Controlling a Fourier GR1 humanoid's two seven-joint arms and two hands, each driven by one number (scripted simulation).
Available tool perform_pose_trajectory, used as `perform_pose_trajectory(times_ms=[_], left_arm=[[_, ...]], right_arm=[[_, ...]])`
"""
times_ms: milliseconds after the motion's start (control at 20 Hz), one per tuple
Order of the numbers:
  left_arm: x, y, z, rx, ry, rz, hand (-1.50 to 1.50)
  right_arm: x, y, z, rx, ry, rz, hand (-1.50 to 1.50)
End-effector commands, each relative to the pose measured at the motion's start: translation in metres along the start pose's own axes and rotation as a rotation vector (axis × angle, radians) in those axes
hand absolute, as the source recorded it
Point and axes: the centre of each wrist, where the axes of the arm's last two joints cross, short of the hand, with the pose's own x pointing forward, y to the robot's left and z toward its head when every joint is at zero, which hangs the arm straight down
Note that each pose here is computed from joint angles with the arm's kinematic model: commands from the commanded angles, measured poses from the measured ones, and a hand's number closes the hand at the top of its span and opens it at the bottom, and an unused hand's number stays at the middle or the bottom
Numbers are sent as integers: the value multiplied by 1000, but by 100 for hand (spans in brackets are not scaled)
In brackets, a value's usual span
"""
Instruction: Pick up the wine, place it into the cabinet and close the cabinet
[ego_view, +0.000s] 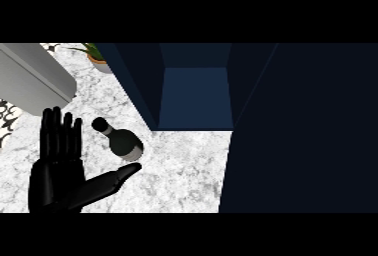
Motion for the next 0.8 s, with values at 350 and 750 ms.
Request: perform_pose_trajectory(times_ms=[350,750], left_arm=[[-45,39,-17,73,-22,-32,-150],[-89,35,-9,61,5,-38,-150]], right_arm=[[29,2,31,5,-40,-9,-150],[16,-9,21,-13,-56,-13,-150]])
